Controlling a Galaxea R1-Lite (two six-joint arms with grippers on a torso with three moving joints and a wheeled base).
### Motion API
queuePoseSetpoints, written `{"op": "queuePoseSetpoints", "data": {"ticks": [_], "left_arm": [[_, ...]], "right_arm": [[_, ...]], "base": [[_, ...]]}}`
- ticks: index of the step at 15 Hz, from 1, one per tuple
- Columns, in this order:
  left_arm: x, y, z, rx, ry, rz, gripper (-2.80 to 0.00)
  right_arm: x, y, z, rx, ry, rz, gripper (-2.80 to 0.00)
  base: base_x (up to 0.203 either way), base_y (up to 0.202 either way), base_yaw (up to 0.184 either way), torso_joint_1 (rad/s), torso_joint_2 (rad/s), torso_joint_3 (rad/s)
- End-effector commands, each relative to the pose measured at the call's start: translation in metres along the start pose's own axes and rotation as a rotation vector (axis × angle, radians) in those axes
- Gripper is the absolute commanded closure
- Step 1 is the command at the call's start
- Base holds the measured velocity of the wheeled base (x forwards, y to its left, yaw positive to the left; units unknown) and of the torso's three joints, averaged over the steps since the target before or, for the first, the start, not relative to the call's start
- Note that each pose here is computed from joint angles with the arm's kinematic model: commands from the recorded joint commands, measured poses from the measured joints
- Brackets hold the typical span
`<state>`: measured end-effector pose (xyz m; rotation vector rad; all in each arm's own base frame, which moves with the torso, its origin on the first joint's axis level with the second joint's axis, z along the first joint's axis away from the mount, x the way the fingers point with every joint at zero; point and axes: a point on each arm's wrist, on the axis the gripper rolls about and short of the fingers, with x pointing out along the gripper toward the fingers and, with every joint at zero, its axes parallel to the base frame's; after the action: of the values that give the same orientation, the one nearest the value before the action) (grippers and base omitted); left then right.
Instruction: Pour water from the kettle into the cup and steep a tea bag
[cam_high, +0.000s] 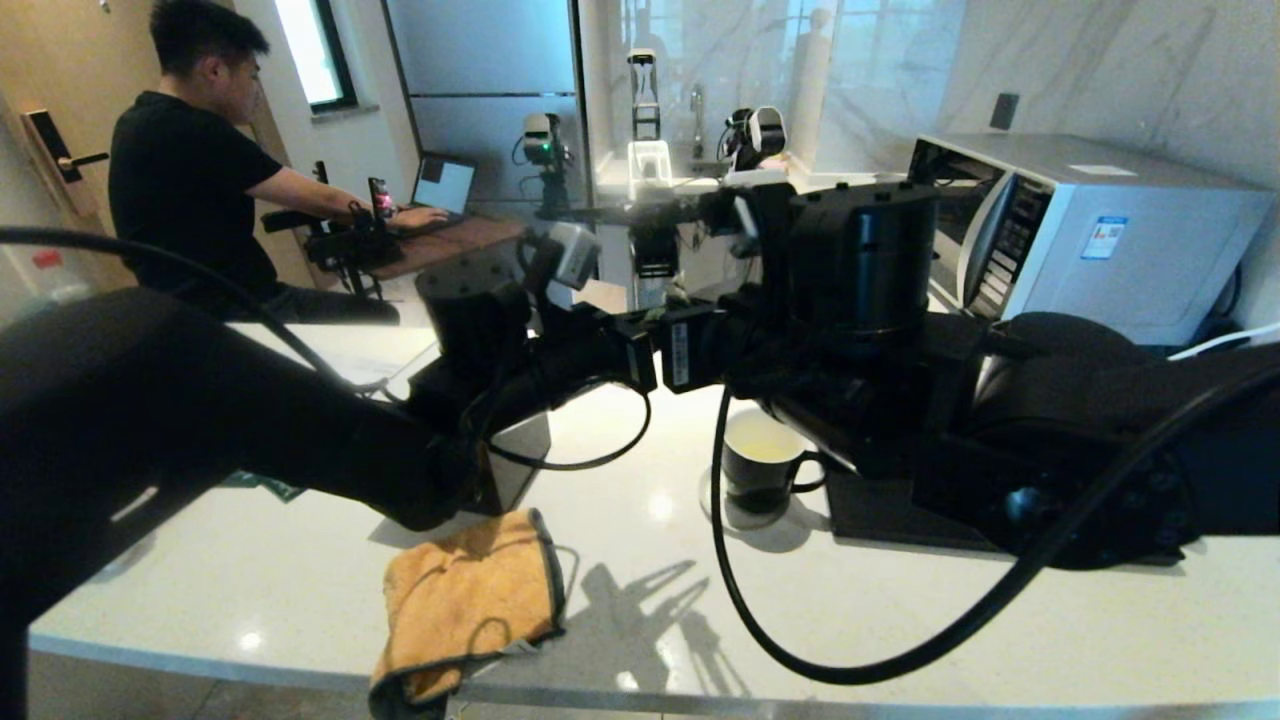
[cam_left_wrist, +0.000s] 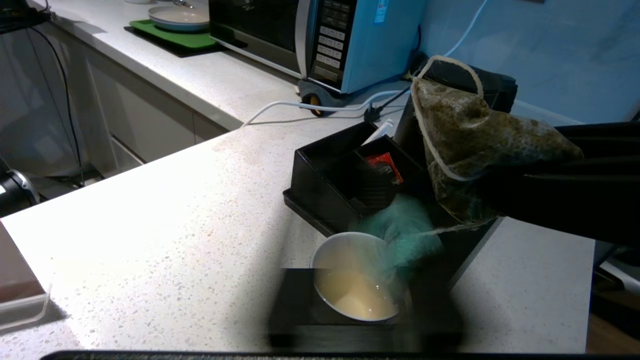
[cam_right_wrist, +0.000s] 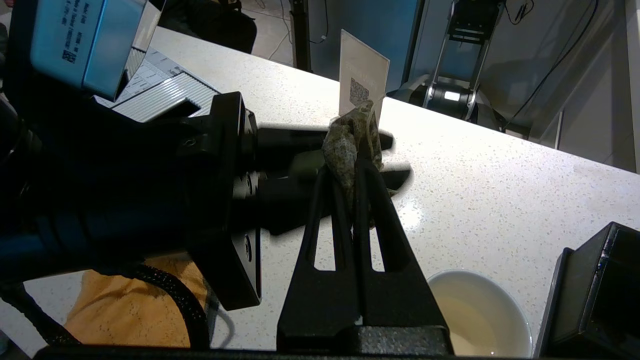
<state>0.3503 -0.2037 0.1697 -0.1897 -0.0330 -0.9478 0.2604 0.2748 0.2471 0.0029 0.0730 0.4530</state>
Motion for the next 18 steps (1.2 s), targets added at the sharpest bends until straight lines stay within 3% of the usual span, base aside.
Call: {"op": "queuePoseSetpoints", "data": {"ticks": [1,11,18], "left_arm": [[-0.001,-0.001,0.003,0.000,-0.009,-0.004,0.00],[-0.003,-0.003,0.005,0.003,-0.010,-0.006,0.00],[-0.010,-0.016,-0.004,-0.011,0.030,-0.021,0.00]], "right_arm": [[0.000,0.000,0.001,0.002,-0.005,-0.004,0.00],[-0.002,-0.001,0.003,0.005,-0.012,-0.005,0.00],[-0.002,-0.001,0.004,0.005,-0.012,-0.005,0.00]], "base": [[0.000,0.000,0.000,0.000,0.00,0.000],[0.000,0.000,0.000,0.000,0.00,0.000],[0.000,0.000,0.000,0.000,0.00,0.000]]}}
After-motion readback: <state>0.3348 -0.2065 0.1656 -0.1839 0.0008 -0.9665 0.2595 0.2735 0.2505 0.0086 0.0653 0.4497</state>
